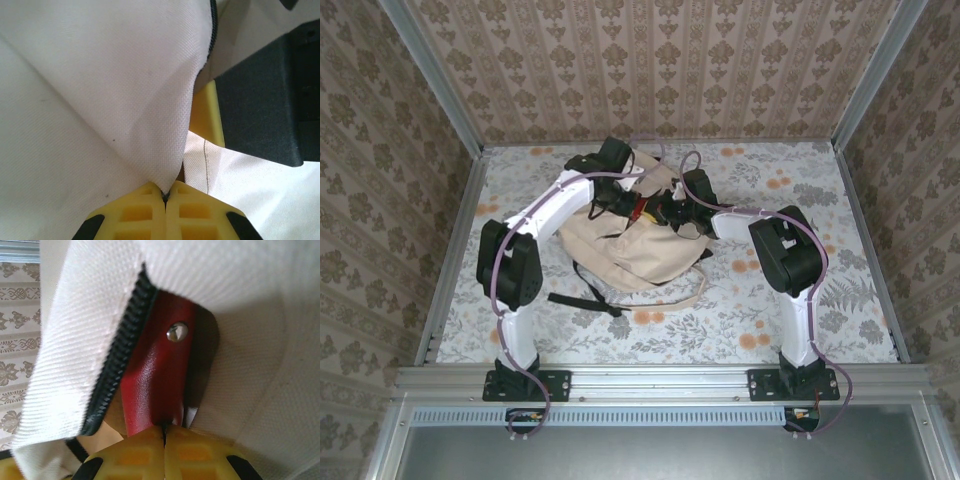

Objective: Pack books, pencil case, and school supplies into a backpack

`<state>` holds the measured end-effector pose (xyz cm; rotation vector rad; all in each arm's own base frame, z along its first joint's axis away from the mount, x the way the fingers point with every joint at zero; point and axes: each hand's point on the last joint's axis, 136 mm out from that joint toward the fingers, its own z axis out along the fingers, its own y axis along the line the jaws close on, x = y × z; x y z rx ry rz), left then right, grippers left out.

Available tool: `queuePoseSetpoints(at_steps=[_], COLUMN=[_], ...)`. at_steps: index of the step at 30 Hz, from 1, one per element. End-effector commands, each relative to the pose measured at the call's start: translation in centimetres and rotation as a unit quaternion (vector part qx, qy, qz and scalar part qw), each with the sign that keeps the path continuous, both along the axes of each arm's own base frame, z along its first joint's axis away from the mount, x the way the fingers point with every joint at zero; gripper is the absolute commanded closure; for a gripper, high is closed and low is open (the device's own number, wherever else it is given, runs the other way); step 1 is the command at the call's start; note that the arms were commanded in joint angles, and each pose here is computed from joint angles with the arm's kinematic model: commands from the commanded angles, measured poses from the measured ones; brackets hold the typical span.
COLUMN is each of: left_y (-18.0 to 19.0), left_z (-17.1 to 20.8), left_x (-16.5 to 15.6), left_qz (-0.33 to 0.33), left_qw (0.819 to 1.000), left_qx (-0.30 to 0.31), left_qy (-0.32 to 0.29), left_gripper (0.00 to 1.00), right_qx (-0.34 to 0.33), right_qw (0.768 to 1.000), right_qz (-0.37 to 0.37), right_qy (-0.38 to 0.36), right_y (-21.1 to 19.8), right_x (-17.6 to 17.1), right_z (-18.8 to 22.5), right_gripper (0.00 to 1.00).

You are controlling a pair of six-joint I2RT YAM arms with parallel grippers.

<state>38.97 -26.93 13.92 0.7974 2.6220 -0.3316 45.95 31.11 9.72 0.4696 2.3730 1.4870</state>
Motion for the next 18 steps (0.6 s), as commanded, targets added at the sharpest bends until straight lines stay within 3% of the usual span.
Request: queuePoseSetpoints(at_steps=[1,6,13,18], left_y=[-2.4,-2.6,-2.4,-2.0], left_z=[1.6,0.9,2.4,2.6], left_x=[-3.0,-3.2,-1.7,-1.5], left_qz=[-0.031,-0.038,-0.01,-0.002], left_qw=[0.996,0.995,0.991,0.987], left_qx=[-0.068,-0.078,-0.129,-0.152], left_qy=[0.04,0.052,0.043,0.051], left_gripper=[1.0,1.0,1.0,1.0], right_qx=[0.02,0.013,-0.022,-0.051], right_qw=[0.998,0.999,1.0,0.999], right_qz=[-0.032,-0.032,0.001,0.0], right_qy=[-0.047,-0.039,0.015,-0.007], right_y=[0.1,0.5,0.6,-2.2], right_x=[2.3,2.7,-1.9,-3.4], right_z=[1.6,1.4,-1.4,1.0], right_gripper=[0.92,0.91,0.9,0.77])
